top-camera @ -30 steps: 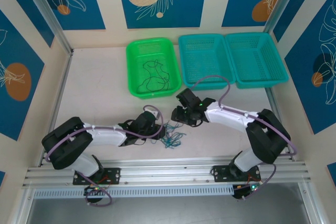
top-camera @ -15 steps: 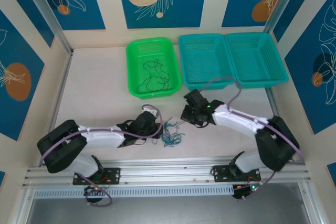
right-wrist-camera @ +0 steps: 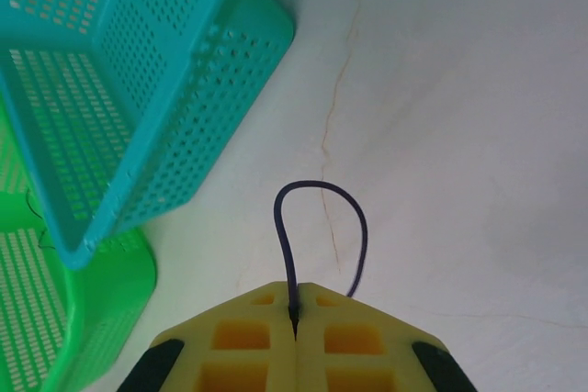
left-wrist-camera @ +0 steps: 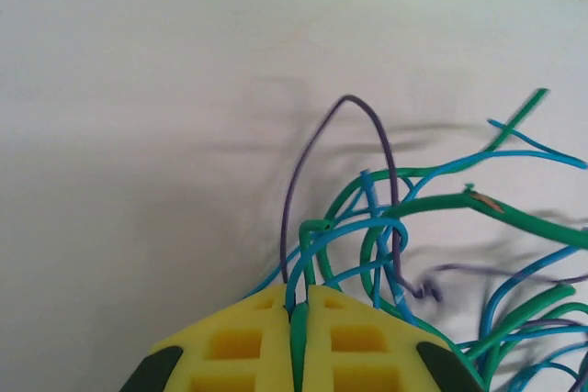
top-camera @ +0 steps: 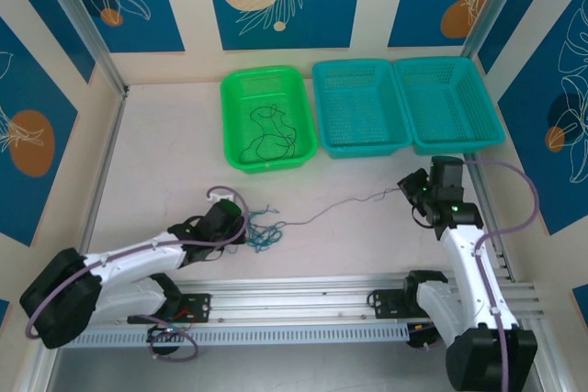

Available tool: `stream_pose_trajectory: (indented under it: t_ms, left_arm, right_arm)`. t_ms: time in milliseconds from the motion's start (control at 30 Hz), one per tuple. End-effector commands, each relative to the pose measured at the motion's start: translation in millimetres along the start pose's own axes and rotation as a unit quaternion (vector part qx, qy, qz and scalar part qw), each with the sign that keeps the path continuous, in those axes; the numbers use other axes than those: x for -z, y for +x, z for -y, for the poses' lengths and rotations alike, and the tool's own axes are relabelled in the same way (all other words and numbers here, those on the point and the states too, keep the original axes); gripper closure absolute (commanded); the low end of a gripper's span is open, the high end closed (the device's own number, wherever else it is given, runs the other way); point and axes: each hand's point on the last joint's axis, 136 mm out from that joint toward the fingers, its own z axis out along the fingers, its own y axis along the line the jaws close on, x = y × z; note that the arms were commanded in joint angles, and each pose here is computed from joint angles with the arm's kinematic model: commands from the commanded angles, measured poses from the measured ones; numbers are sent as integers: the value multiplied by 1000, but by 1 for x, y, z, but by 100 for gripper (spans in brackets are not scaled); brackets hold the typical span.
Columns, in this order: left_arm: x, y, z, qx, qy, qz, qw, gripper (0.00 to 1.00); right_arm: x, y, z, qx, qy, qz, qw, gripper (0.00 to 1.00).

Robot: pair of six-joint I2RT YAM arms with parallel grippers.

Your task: Untangle the cables

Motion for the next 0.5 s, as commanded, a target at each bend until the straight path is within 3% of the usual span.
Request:
stream_pose_trajectory:
  t_ms: [0, 133, 267, 333, 400, 467]
  left_arm:
    - [8, 9, -45, 20, -74, -4, 997, 100]
    - [20, 9, -71, 52, -109, 10, 993, 100]
    - [25, 5, -68, 64, -85, 27, 994, 98]
    - [28, 0, -61, 61, -62, 36, 996, 84]
    - [34, -8, -57, 57, -53, 52, 996, 58]
    - [43, -19, -55, 50, -51, 73, 995, 40]
  right_arm:
    - [21, -11, -13, -7, -39, -5, 999, 100]
    - [43, -36, -21, -54, -72, 26, 996, 100]
    - [61, -41, -53, -41, -136, 14, 990, 100]
    - [69, -30, -80, -11, -182, -13, 983, 100]
    - [78, -23, -98, 19, -200, -25, 979, 100]
    - [89, -19, -111, 47, -212, -23, 976, 100]
